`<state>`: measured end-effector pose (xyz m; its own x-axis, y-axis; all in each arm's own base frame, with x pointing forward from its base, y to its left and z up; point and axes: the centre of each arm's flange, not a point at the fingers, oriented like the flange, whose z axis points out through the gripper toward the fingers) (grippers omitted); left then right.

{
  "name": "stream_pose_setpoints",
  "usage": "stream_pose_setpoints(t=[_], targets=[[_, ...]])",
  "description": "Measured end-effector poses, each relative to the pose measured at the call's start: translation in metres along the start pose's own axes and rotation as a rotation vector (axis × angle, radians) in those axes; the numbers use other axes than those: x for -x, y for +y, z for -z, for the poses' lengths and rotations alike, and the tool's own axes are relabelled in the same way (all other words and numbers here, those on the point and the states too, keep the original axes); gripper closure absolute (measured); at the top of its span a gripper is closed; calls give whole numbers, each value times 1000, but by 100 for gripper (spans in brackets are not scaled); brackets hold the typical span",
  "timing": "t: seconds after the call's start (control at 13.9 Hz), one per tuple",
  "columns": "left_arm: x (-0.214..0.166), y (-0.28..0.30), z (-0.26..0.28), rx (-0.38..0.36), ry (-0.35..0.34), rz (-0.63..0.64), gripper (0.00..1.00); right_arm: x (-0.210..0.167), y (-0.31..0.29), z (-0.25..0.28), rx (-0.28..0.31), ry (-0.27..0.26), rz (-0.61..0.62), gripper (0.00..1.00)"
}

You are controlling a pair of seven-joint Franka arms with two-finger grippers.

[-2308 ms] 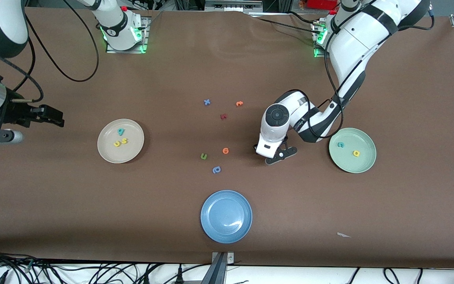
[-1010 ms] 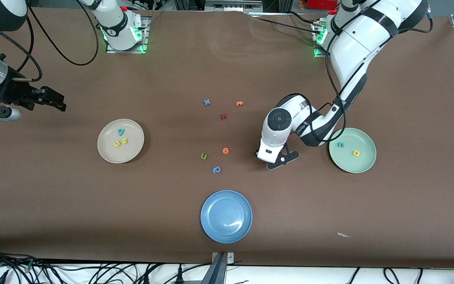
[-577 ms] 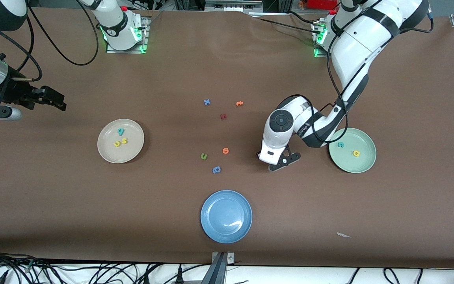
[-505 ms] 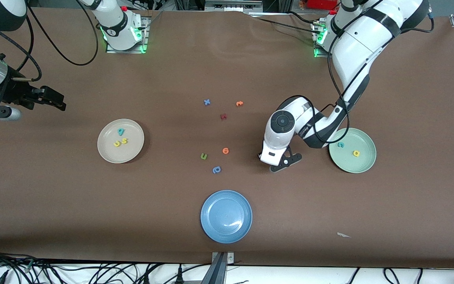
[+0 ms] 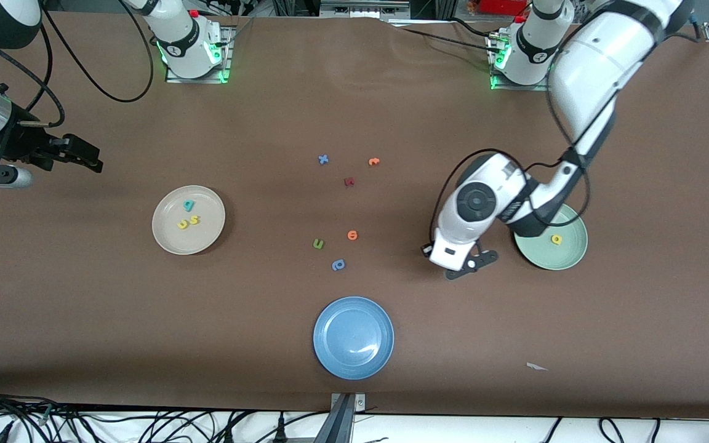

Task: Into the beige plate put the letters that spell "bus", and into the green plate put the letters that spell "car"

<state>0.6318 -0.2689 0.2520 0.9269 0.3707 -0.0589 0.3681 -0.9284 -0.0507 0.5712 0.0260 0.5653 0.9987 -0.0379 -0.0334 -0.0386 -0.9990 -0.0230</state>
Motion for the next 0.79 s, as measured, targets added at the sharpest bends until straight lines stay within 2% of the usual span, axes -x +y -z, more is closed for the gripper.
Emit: stream_pose_setpoints(t=[0.22, 0.43, 0.65, 0.79], targets=[[-50, -86, 26, -78, -79, -147, 91, 0, 0, -1, 0, -1, 0, 0], [-93, -173, 12, -84, -151, -276, 91, 0, 0, -1, 0, -2, -1, 0], [-112, -239, -11, -69, -208, -339, 91, 0, 1, -1, 0, -2, -2, 0], [-110, -252, -27, -64, -242, -351, 91, 0, 1, -1, 0, -2, -3, 0]])
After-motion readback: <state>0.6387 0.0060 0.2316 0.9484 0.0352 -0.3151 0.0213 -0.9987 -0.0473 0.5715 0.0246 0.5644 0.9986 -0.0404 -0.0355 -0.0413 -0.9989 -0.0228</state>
